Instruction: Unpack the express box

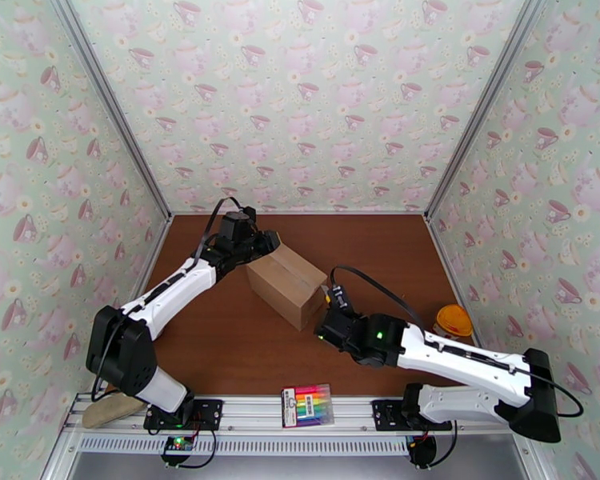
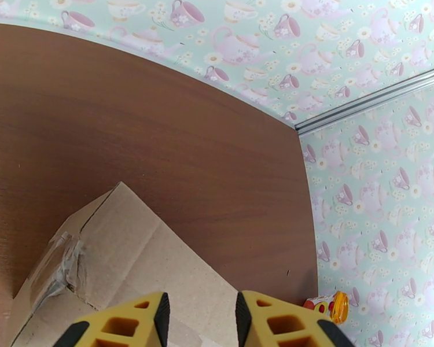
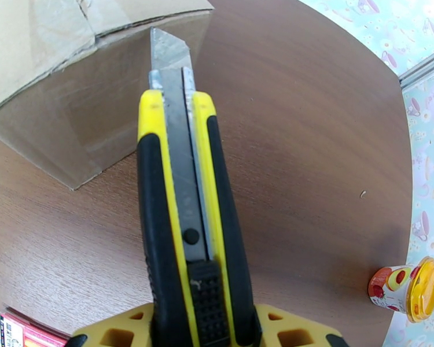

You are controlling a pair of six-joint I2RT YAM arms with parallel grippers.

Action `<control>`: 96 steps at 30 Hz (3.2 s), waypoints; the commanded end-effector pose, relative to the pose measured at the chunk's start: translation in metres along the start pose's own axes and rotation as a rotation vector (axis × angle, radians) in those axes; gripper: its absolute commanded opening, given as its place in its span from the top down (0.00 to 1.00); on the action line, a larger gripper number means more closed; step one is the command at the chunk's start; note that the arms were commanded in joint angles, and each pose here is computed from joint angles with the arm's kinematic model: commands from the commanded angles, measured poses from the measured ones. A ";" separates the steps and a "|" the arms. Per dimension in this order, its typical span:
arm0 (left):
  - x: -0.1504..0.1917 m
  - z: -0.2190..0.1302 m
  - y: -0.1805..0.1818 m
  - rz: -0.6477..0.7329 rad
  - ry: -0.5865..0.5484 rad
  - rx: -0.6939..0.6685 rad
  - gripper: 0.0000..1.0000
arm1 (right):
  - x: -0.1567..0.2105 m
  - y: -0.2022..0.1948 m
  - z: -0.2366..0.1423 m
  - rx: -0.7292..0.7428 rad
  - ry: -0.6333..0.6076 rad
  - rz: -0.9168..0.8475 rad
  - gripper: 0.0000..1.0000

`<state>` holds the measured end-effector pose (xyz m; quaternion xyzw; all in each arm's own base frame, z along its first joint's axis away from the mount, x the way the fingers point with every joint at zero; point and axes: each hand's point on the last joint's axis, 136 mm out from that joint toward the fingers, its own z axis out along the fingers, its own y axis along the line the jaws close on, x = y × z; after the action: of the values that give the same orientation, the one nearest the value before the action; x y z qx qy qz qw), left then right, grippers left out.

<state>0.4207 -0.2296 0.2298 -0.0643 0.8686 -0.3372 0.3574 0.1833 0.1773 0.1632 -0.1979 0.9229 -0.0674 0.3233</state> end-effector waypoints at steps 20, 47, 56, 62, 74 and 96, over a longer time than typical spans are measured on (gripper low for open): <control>-0.007 -0.003 -0.007 -0.009 -0.012 0.030 0.61 | -0.015 -0.007 -0.011 0.023 -0.050 0.022 1.00; -0.008 -0.005 -0.007 -0.010 -0.013 0.034 0.61 | -0.019 0.000 -0.007 0.022 -0.046 0.003 1.00; -0.009 -0.005 -0.008 -0.012 -0.016 0.036 0.61 | -0.020 0.000 -0.008 0.025 -0.052 -0.001 1.00; -0.008 -0.004 -0.007 -0.015 -0.014 0.034 0.61 | -0.021 0.001 -0.007 0.029 -0.050 -0.007 1.00; -0.014 -0.006 -0.007 -0.005 -0.021 0.031 0.61 | -0.022 0.001 -0.005 0.042 -0.047 -0.020 1.00; -0.047 0.020 0.067 0.046 0.099 -0.189 0.62 | -0.025 0.003 -0.004 0.052 -0.049 -0.039 1.00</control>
<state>0.4807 -0.1713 0.2199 -0.0786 0.8986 -0.2618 0.3433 0.1924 0.1833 0.1673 -0.2090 0.9157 -0.0955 0.3298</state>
